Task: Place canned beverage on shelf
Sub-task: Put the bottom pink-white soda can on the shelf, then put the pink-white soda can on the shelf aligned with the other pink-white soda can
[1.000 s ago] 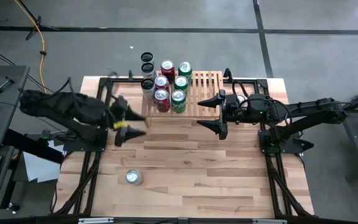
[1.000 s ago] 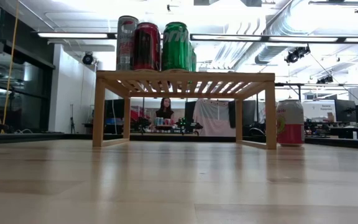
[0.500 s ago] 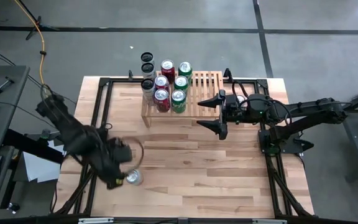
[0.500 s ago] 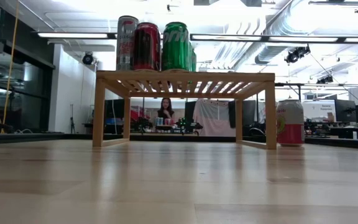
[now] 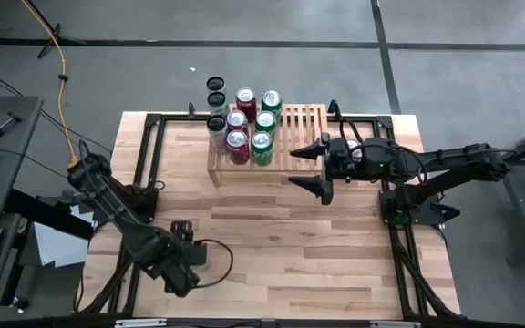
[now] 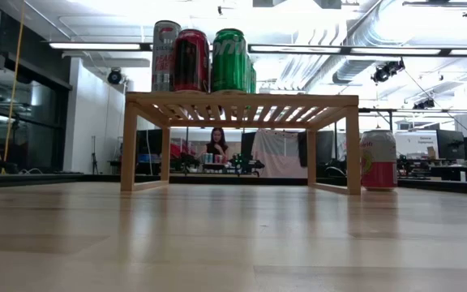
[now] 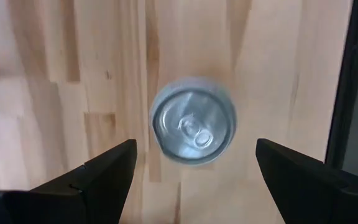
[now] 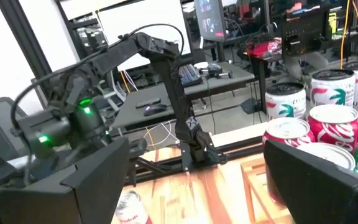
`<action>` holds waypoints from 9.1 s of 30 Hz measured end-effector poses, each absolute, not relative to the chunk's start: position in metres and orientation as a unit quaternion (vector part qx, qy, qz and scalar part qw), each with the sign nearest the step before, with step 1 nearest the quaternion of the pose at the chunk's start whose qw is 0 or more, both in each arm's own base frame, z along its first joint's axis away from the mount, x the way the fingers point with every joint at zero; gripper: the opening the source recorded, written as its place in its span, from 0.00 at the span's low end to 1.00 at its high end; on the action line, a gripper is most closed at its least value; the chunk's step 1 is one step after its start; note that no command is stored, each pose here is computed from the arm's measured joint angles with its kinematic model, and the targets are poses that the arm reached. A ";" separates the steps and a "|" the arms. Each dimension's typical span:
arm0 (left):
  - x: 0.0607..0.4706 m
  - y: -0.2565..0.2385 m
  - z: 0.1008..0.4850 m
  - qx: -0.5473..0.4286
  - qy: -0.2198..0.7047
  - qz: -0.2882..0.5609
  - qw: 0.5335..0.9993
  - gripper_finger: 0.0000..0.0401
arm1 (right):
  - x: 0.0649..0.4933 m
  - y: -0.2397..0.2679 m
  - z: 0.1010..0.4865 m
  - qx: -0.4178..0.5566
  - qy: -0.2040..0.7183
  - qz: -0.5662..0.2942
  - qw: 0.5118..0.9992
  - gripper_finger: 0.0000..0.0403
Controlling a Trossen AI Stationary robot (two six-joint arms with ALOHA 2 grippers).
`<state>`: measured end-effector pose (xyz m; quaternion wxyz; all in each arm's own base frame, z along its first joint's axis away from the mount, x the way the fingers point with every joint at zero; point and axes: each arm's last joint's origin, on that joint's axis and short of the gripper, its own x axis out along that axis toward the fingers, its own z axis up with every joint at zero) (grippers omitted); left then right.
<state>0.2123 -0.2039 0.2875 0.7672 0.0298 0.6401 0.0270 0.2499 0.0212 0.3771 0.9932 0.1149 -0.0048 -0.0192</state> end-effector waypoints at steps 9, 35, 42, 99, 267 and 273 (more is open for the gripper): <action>0.204 -0.190 0.290 -0.024 0.610 -0.001 0.792 0.79 | 0.250 0.021 0.375 0.113 0.004 -0.020 0.993 0.89; 0.210 -0.188 0.236 -0.020 0.617 0.020 0.786 0.80 | 0.250 0.021 0.373 0.111 0.017 -0.023 0.993 0.89; 0.214 -0.185 0.230 -0.029 0.608 0.015 0.794 0.80 | 0.250 0.021 0.371 0.110 0.025 -0.024 0.993 0.89; 0.266 -0.051 0.466 -0.038 0.345 0.031 0.937 0.69 | 0.250 0.034 0.397 0.160 -0.015 0.052 0.986 0.89; 0.202 -0.036 0.429 -0.088 0.058 0.128 0.986 0.91 | 0.183 0.028 0.310 0.170 0.013 -0.205 0.964 0.94; 0.187 -0.030 0.390 -0.107 -0.036 0.125 0.986 0.91 | 0.171 0.033 0.328 0.225 -0.040 -0.108 0.967 0.94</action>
